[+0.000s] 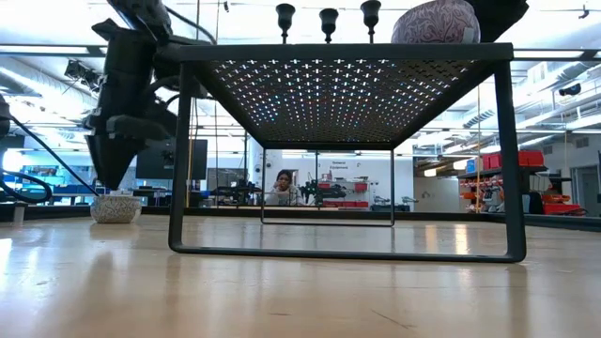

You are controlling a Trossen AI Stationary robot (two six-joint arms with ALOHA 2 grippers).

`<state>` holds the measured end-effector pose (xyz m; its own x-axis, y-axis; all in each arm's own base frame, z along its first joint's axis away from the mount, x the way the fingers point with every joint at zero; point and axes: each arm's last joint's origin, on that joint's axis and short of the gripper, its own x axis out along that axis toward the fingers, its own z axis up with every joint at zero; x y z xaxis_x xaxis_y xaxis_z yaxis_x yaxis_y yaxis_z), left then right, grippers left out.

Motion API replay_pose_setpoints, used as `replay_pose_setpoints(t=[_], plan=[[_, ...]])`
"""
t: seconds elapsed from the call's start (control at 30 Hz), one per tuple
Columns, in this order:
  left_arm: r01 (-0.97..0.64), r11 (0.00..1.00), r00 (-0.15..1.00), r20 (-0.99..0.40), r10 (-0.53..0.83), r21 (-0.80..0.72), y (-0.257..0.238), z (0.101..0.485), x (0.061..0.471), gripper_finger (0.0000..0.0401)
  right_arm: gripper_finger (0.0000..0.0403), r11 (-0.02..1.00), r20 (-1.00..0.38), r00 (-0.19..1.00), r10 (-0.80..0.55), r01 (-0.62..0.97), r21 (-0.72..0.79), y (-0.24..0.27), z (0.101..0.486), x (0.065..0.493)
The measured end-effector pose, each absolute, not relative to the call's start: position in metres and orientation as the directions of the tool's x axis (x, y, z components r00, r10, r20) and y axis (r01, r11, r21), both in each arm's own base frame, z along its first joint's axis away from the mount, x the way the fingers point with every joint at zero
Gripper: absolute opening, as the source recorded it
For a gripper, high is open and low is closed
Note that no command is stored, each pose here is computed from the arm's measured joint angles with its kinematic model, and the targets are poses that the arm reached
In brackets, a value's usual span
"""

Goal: Pick & Place candle stick holders
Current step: Put the blue scented candle on the shelf

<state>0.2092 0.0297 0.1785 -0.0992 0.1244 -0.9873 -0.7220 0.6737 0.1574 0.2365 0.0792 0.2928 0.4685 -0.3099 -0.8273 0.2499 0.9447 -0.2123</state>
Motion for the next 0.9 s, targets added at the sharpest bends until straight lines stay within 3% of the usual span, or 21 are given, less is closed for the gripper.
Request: replay_pose_setpoints(t=[0.23, 0.43, 0.67, 0.9], plan=[[-0.741, 0.652, -0.099, -0.987, 0.125, 0.157, 0.033, 0.166, 0.204, 0.0140, 0.0114, 0.945, -0.827, 0.469, -0.310, 0.247, -0.214, 0.079, 0.293, 0.237], [-0.668, 0.734, -0.036, -0.991, 0.127, 0.118, 0.033, 0.159, 0.207, 0.0132, 0.0114, 0.945, -0.827, 0.470, -0.310, 0.249, -0.212, 0.079, 0.293, 0.237], [-0.653, 0.748, -0.045, -0.991, 0.124, 0.123, 0.032, 0.159, 0.206, 0.0118, 0.0114, 0.945, -0.826, 0.470, -0.311, 0.250, -0.213, 0.079, 0.293, 0.237], [-0.641, 0.756, -0.049, -0.990, 0.129, 0.131, 0.033, 0.159, 0.206, 0.0067, 0.0114, 0.944, -0.826, 0.470, -0.311, 0.250, -0.213, 0.079, 0.293, 0.237]])
